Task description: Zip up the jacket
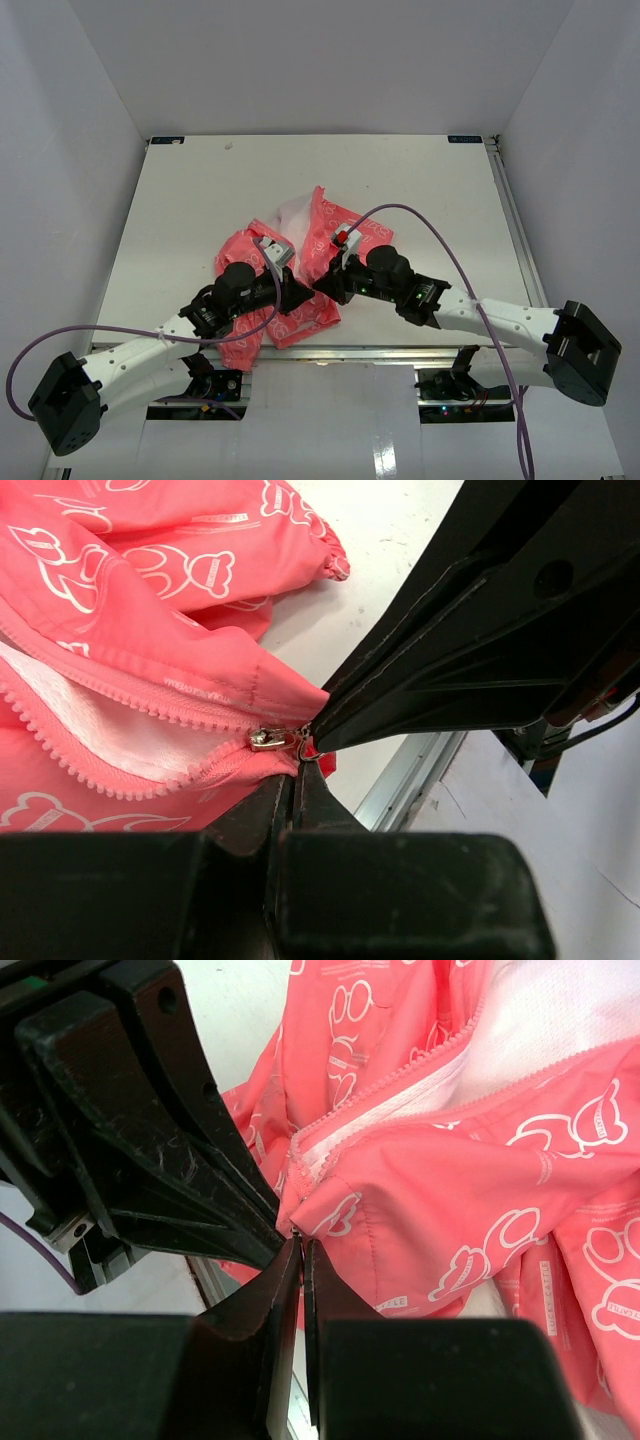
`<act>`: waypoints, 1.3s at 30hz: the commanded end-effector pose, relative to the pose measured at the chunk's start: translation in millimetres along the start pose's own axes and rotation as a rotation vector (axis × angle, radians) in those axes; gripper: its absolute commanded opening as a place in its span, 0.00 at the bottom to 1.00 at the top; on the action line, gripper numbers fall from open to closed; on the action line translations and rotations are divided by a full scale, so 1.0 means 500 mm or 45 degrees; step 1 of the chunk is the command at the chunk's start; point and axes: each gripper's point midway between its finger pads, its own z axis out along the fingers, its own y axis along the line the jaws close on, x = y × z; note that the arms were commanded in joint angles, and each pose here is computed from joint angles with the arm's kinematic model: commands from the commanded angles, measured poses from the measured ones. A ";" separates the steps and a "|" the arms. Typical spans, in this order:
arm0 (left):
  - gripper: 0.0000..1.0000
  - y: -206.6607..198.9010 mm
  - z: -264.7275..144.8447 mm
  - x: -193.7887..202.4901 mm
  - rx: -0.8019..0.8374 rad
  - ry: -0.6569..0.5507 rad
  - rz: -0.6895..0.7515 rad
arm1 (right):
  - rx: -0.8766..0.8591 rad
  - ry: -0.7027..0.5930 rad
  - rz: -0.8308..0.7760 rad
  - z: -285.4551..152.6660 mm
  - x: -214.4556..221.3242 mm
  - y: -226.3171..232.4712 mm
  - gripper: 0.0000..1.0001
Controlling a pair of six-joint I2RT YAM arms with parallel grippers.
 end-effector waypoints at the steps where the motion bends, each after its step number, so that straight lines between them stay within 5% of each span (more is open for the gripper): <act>1: 0.00 -0.028 -0.003 -0.009 0.094 -0.042 0.047 | -0.042 -0.180 0.059 0.014 -0.114 0.034 0.08; 5: 0.00 -0.029 -0.009 -0.010 0.093 -0.057 0.052 | -0.025 -0.156 0.075 0.012 -0.103 0.025 0.11; 13: 0.00 -0.041 -0.019 -0.025 0.120 -0.090 0.051 | -0.085 -0.069 -0.045 -0.030 -0.059 0.036 0.37; 22: 0.00 -0.051 -0.024 -0.019 0.140 -0.065 0.007 | 0.230 -0.067 -0.242 -0.130 -0.109 -0.032 0.51; 29: 0.00 -0.063 -0.020 -0.014 0.185 -0.039 -0.016 | 0.249 -0.131 -0.805 -0.130 -0.176 -0.005 0.58; 36: 0.00 -0.071 -0.021 -0.002 0.234 -0.030 -0.040 | 0.352 -0.291 -1.508 -0.162 -0.068 0.013 0.60; 39: 0.00 -0.076 -0.022 -0.006 0.252 -0.033 -0.039 | 0.397 -0.300 -1.567 -0.170 -0.047 0.021 0.60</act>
